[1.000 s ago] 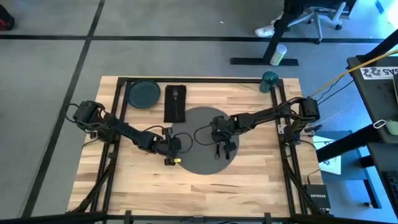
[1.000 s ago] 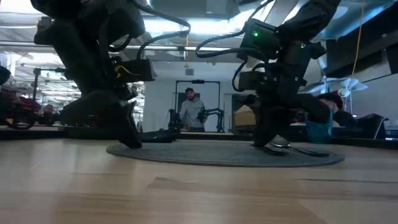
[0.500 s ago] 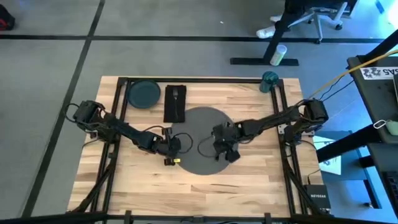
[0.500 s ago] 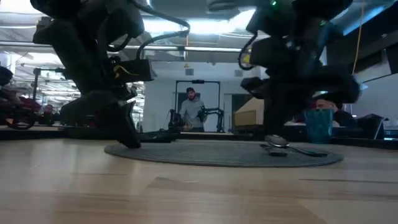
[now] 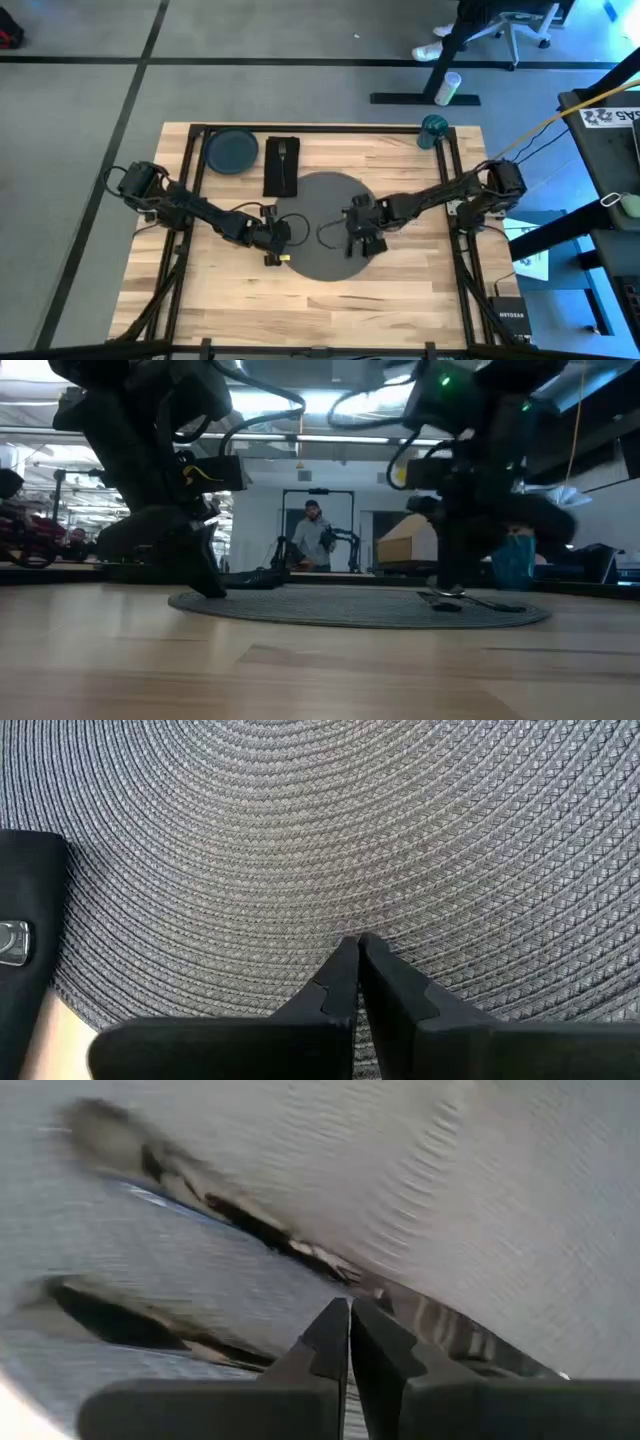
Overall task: Set table place
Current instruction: Put the black table knife on the gray tablemat to the left of the black spoon
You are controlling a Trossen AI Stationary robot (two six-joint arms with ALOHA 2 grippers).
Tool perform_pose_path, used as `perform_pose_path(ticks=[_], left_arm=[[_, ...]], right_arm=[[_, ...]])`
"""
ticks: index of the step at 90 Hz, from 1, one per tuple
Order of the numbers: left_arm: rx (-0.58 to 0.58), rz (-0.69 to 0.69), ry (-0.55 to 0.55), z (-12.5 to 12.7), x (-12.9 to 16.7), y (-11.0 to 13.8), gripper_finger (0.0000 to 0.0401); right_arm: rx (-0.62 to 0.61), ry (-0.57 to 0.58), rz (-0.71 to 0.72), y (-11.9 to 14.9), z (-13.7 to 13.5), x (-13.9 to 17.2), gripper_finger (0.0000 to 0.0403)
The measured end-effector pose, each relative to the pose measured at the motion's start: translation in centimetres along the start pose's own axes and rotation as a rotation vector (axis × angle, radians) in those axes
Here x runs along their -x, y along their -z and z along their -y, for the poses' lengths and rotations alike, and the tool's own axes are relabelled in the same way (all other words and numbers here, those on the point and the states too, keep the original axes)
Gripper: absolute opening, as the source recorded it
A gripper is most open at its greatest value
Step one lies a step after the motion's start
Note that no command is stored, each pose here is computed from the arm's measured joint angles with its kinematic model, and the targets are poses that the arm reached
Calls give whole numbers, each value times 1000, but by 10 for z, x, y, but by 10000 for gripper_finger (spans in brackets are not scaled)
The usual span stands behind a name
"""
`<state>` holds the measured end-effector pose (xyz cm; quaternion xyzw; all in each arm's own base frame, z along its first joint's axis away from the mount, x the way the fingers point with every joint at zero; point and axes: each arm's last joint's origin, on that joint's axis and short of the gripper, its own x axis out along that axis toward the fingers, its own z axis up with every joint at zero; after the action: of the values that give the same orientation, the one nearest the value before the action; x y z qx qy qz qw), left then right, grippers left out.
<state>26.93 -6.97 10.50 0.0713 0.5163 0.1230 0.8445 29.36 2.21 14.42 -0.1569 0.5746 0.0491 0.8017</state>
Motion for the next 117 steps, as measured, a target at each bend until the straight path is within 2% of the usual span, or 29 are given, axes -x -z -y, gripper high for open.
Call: perform_pose_path(ticks=[28, 117], left_arm=[[-2, 0, -1, 0, 0, 0, 0], [-1, 0, -1, 0, 0, 0, 0]], right_arm=[[-47, -12, -31, 8, 19, -2, 0], [-31, -35, -40, 11, 31, -16, 0]])
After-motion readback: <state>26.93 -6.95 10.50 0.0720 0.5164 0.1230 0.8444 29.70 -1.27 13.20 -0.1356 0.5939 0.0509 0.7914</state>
